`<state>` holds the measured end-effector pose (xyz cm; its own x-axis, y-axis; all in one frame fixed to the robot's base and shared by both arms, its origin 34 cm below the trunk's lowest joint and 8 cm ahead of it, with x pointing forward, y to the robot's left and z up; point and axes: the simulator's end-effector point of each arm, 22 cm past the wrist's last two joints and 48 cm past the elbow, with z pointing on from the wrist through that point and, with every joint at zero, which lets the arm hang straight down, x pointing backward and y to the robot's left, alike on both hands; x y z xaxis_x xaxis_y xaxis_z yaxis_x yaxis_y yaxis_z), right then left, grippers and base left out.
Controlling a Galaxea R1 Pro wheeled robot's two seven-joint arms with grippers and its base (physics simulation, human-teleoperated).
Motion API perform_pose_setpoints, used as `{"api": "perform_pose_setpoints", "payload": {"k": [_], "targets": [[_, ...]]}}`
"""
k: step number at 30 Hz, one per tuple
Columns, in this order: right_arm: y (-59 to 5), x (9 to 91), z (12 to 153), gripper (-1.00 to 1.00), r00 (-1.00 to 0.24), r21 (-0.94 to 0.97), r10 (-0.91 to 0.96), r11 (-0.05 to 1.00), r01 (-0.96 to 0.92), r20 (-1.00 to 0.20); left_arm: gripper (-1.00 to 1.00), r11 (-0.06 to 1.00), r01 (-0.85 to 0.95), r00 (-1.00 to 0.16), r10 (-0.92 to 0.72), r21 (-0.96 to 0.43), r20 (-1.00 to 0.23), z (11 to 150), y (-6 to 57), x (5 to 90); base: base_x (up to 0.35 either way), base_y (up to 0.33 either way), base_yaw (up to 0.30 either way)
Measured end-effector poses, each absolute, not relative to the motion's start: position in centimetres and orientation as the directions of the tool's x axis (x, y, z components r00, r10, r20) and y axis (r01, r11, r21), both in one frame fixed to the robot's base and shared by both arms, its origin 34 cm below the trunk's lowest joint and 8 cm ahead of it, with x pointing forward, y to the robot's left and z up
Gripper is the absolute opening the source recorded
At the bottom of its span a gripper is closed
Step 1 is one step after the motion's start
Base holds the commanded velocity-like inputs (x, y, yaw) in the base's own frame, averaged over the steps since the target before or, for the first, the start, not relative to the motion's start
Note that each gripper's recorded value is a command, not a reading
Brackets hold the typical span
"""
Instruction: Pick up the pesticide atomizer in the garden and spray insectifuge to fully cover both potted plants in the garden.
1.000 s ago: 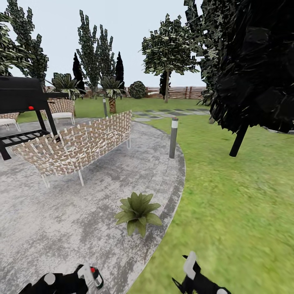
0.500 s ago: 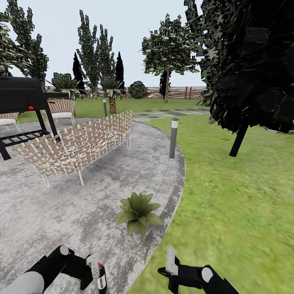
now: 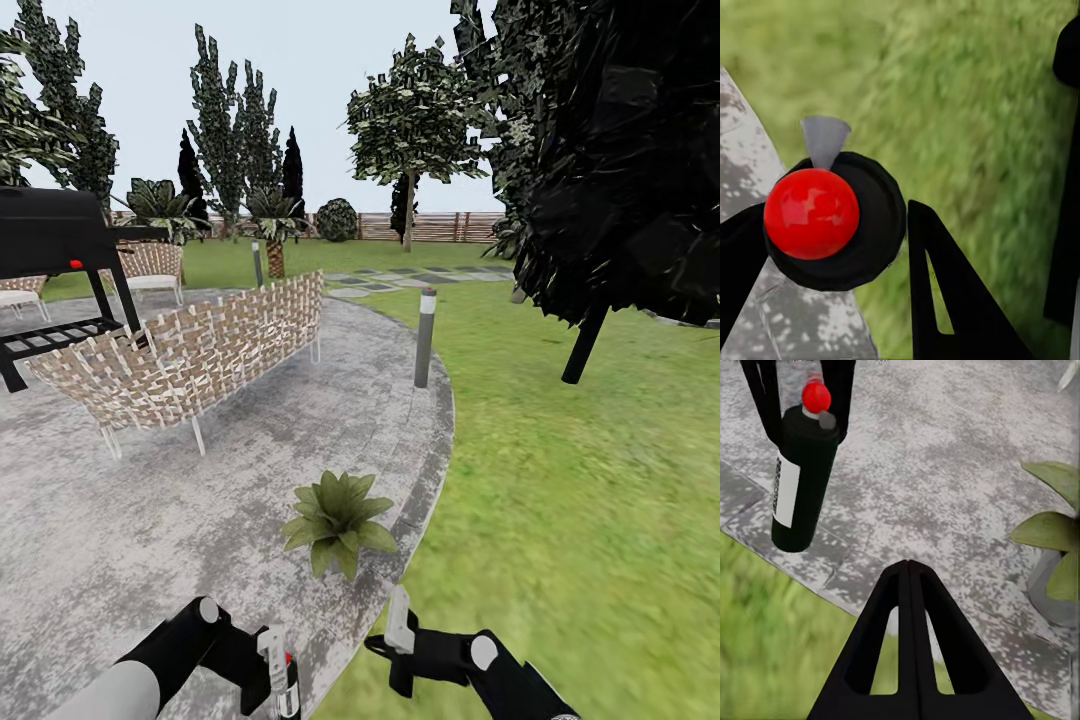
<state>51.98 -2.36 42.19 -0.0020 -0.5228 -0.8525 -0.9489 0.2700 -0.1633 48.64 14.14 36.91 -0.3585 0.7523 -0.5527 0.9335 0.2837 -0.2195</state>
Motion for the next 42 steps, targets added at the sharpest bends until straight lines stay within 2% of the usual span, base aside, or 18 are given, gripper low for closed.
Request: {"api": "perform_pose_setpoints", "payload": {"k": [9,19,30,42], "targets": [[0.4,49.8,42.9,-1.0,0.01,-0.113,-0.495,0.178,-0.978,-0.869,-1.0,0.27,0.938,-0.348,0.744,-0.22,-0.57,37.1,12.2,48.6,0.0,0.0,0.0],[0.5,50.2,43.3,-1.0,0.018,-0.12,-0.493,0.176,-0.977,-0.87,-1.0,0.255,0.939,-0.343,0.735,-0.23,-0.584,37.2,10.8,48.1,0.0,0.0,0.0],[0.5,50.2,43.3,-1.0,0.018,-0.12,-0.493,0.176,-0.977,-0.87,-1.0,0.211,0.947,-0.318,0.711,-0.241,-0.627,38.2,6.3,47.6,0.0,0.0,0.0],[0.5,50.2,43.2,-1.0,0.018,-0.12,-0.493,0.175,-0.977,-0.87,-1.0,0.2,0.95,-0.311,0.699,-0.242,-0.644,38.6,5.1,47.6,0.0,0.0,0.0]]}}
